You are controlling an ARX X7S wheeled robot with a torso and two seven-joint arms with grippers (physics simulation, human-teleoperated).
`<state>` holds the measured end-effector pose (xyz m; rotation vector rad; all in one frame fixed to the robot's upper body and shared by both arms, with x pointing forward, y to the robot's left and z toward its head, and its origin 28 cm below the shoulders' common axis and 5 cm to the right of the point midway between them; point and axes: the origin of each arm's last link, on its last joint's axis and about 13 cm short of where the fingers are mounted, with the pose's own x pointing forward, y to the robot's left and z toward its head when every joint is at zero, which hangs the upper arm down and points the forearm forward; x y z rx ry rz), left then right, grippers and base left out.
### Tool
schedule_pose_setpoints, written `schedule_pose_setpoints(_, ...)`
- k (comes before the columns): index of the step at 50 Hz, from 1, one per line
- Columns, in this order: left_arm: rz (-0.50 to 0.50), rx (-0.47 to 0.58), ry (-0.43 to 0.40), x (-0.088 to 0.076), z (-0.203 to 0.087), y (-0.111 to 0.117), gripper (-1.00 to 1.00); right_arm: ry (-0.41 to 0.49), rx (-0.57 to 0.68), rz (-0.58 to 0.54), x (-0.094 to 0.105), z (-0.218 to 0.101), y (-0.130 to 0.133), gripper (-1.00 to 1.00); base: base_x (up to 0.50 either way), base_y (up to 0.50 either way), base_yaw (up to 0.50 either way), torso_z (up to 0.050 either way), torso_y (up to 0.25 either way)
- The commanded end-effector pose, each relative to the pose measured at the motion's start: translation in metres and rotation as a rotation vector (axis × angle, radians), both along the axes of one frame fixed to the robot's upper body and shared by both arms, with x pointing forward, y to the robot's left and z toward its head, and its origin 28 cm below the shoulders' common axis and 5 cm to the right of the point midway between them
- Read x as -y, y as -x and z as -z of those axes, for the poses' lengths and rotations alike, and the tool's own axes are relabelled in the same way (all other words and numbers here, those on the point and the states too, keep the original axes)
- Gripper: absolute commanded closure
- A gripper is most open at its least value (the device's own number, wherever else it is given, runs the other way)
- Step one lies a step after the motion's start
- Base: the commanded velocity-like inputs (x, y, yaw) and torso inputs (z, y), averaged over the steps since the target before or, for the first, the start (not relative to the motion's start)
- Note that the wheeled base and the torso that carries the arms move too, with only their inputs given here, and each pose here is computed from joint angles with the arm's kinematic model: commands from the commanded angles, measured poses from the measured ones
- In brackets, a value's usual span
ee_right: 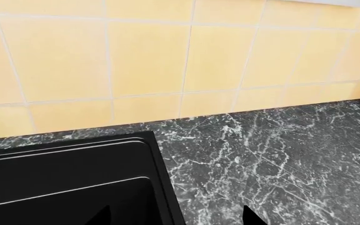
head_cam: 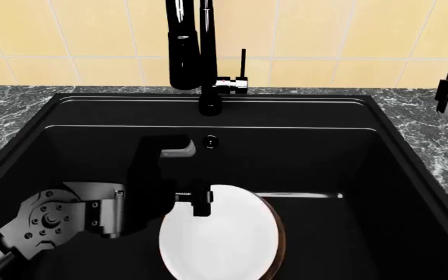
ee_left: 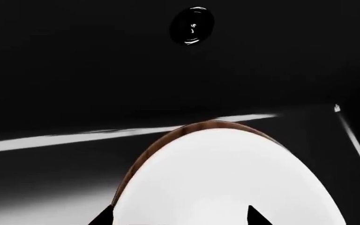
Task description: Stack the bowls in the sink.
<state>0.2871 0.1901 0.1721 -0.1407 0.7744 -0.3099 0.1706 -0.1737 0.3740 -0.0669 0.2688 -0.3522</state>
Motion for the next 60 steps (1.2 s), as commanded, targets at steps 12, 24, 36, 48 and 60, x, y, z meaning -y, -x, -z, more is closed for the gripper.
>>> schedule_pose_setpoints(12, -0.020, 0.129, 0.025, -0.009, -0.053, 0.009, -1.00, -0.008, 0.008, -0.011, -0.001, -0.004, 0.003, -1.00, 0.00, 0.00, 0.00, 0.000, 0.000)
schedule_pose_setpoints(24, -0.099, 0.218, -0.004, -0.033, -0.096, 0.035, -1.00, -0.004, 0.025, -0.020, -0.003, -0.013, 0.007, -1.00, 0.00, 0.00, 0.00, 0.000, 0.000)
schedule_pose_setpoints(36, -0.185, 0.285, -0.045, -0.054, -0.132, 0.063, -1.00, 0.001, 0.043, -0.024, -0.005, -0.022, 0.012, -1.00, 0.00, 0.00, 0.00, 0.000, 0.000)
schedule_pose_setpoints(48, -0.242, 0.332, -0.043, -0.068, -0.153, 0.082, -1.00, -0.005, 0.063, -0.029, -0.005, -0.031, 0.018, -1.00, 0.00, 0.00, 0.00, 0.000, 0.000)
schedule_pose_setpoints(60, -0.280, 0.399, -0.046, -0.077, -0.180, 0.102, -1.00, -0.011, 0.099, -0.050, -0.004, -0.039, 0.026, -1.00, 0.00, 0.00, 0.00, 0.000, 0.000)
